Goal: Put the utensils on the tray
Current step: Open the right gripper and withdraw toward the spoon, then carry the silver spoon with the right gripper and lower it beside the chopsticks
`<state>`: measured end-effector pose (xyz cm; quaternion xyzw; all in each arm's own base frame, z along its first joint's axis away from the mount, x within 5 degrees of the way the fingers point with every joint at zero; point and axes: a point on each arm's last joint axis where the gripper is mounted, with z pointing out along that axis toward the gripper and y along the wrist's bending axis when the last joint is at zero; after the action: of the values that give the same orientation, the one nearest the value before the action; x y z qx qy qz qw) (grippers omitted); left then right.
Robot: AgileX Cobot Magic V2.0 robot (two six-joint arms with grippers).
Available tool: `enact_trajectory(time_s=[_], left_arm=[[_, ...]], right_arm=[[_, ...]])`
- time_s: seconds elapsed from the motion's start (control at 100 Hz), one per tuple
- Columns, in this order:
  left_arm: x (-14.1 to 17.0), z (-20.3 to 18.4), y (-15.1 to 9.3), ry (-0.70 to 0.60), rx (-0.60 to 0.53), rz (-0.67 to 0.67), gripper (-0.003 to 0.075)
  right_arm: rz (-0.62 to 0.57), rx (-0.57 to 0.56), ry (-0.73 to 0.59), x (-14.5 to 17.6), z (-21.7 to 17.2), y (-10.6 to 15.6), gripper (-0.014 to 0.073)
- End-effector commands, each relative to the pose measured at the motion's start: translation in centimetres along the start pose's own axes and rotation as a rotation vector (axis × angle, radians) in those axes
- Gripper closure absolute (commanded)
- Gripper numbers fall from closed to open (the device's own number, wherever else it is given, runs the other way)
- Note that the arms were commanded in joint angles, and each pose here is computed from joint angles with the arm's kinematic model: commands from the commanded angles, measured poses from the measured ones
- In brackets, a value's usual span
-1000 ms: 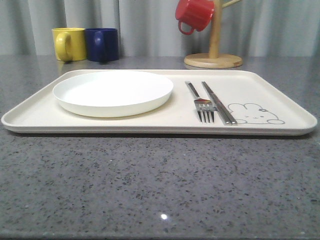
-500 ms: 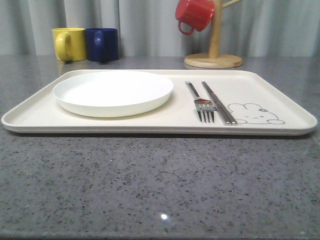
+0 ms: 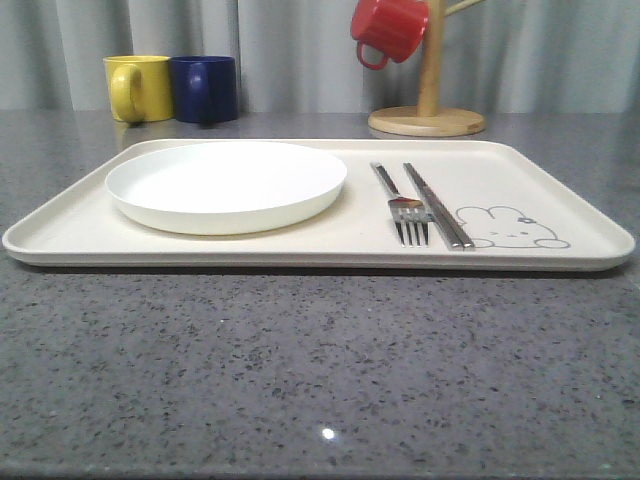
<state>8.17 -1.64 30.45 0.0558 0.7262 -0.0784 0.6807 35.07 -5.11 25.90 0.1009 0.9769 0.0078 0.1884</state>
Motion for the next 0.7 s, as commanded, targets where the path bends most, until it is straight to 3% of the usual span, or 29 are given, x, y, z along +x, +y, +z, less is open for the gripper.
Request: enact_trajectory(time_s=[0.0, 0.29, 0.69], left_arm=[[-1.6, -0.1, 0.2, -0.095, -0.021, -0.007, 0.0738], [-1.6, -0.1, 0.2, -0.095, -0.021, -0.007, 0.0738], [-1.6, -0.1, 0.2, -0.095, -0.021, -0.007, 0.0738]], right_arm=[[0.004, -0.031, -0.124, -0.5, -4.2, 0.8, 0.062], [-0.025, -0.13, -0.202, 1.5, -9.0, 6.3, 0.062], [-0.078, -0.181, -0.214, 3.9, -8.9, 14.4, 0.062]])
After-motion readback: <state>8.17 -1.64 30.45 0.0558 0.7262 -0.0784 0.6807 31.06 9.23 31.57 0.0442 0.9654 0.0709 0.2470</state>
